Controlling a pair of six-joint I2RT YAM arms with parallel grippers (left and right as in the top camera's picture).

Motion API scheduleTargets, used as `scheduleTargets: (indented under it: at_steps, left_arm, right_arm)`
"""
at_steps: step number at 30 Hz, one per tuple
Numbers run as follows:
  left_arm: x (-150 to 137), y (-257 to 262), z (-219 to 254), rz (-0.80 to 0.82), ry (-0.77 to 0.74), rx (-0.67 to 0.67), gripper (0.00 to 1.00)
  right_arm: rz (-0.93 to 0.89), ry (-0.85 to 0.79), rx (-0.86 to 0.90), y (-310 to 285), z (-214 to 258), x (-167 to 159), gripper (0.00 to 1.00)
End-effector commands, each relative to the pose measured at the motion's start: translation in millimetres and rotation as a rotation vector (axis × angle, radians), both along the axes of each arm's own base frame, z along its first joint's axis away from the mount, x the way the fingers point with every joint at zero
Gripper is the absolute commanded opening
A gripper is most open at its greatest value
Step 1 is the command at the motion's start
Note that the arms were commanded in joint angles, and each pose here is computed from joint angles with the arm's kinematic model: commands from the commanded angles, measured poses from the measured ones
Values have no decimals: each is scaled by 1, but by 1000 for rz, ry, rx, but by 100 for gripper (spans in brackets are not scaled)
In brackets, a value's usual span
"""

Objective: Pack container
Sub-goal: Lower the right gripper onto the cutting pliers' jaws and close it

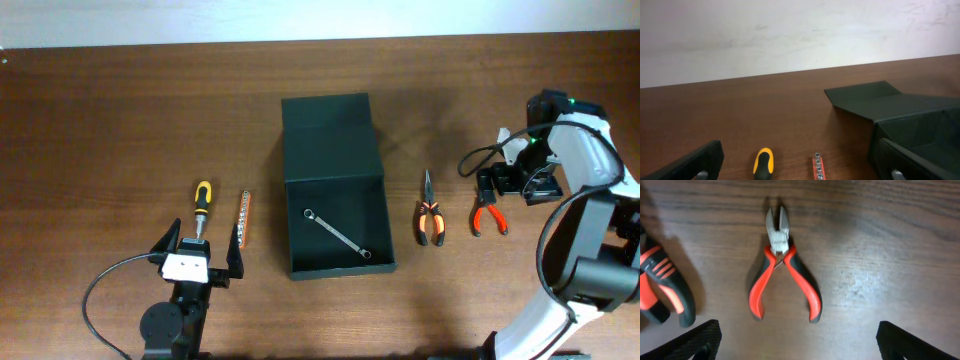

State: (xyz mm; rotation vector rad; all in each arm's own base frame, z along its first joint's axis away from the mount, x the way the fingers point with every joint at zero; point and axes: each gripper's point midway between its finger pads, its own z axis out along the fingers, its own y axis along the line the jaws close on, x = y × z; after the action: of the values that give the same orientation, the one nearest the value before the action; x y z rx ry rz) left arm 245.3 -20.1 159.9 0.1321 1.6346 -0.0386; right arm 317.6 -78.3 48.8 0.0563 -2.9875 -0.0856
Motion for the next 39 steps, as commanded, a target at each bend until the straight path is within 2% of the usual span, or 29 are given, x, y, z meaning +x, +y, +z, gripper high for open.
scheduleTargets:
  at_steps: [1,6,11,19,39]
  left_arm:
    - [0,0,-1,-3,-1,12,99]
    - [0,0,-1,-3,-1,12,99]
    - [0,0,-1,-3,-1,12,99]
    - [0,0,-1,-3,-1,12,99]
    - [0,0,-1,-3,-1,12,99]
  right_arm:
    - [-7,22,-12,0,-10,-1,99]
    - [-8,-10,-8,0,-13,8,99]
    - [-21,-101,71,13,-16,28,99]
    - [-21,-49,70,15,-32,10,99]
    - [-17,-44,71,17,-53,-1,99]
